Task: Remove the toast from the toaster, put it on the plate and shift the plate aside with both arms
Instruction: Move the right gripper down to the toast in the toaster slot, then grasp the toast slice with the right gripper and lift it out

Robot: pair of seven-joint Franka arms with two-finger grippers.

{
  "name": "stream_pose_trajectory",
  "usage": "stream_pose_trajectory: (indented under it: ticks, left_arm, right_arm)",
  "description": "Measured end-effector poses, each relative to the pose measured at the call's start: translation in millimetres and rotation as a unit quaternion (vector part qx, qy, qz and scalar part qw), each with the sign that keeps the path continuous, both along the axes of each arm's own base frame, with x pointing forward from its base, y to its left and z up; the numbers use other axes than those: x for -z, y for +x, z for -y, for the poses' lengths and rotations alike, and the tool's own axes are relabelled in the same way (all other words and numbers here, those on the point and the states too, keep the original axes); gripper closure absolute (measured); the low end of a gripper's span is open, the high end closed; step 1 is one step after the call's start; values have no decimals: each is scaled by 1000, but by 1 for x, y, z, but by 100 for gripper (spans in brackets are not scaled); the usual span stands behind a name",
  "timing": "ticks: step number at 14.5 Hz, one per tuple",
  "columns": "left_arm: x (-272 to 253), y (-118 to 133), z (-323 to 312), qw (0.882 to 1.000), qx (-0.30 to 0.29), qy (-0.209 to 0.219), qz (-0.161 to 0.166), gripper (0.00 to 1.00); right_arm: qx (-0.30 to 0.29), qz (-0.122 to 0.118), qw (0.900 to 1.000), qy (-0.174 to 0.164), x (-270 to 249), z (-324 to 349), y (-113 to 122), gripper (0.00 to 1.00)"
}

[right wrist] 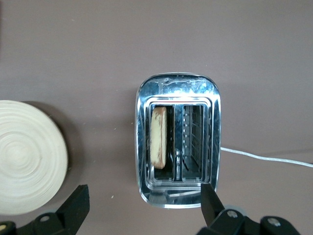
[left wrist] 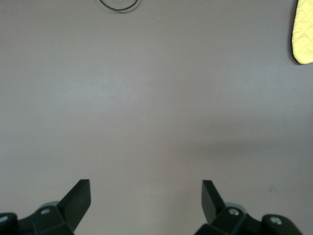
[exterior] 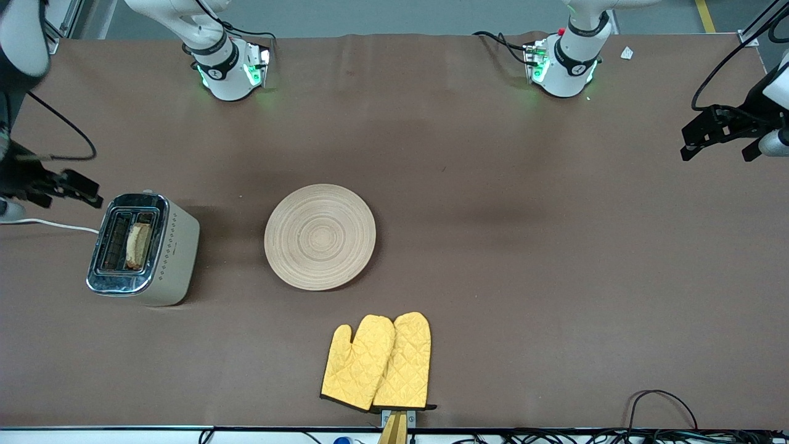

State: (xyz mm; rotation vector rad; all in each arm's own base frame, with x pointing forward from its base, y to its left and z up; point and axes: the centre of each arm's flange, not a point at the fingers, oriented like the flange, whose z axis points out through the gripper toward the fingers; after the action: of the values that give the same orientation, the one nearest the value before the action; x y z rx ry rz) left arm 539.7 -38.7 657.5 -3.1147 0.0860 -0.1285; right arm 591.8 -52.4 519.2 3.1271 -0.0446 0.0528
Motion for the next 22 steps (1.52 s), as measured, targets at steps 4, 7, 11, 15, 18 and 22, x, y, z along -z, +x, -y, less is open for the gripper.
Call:
stream_pose_trajectory:
  ticks: [4,7,11,15,18,22]
  left_arm:
    - [0,0,0,1000,0,0,0,0]
    - [1,0,0,1000,0,0,-1,0]
    - [1,0,0,1000,0,0,-1,0]
    - [1,0,0,1000,0,0,-2,0]
    - [1,0,0,1000,0,0,-2,0]
    - [1,0,0,1000,0,0,-2,0]
  right_arm:
    - [15,-25,1000,-3,86,19,14,0]
    - [17,-33,999,-4,115,21,18,0]
    - [17,-46,999,-4,127,22,15,1]
    - [16,-62,998,-2,142,17,8,36]
    - [18,-64,998,-2,144,16,8,68]
    - [17,-68,998,-1,107,14,18,89]
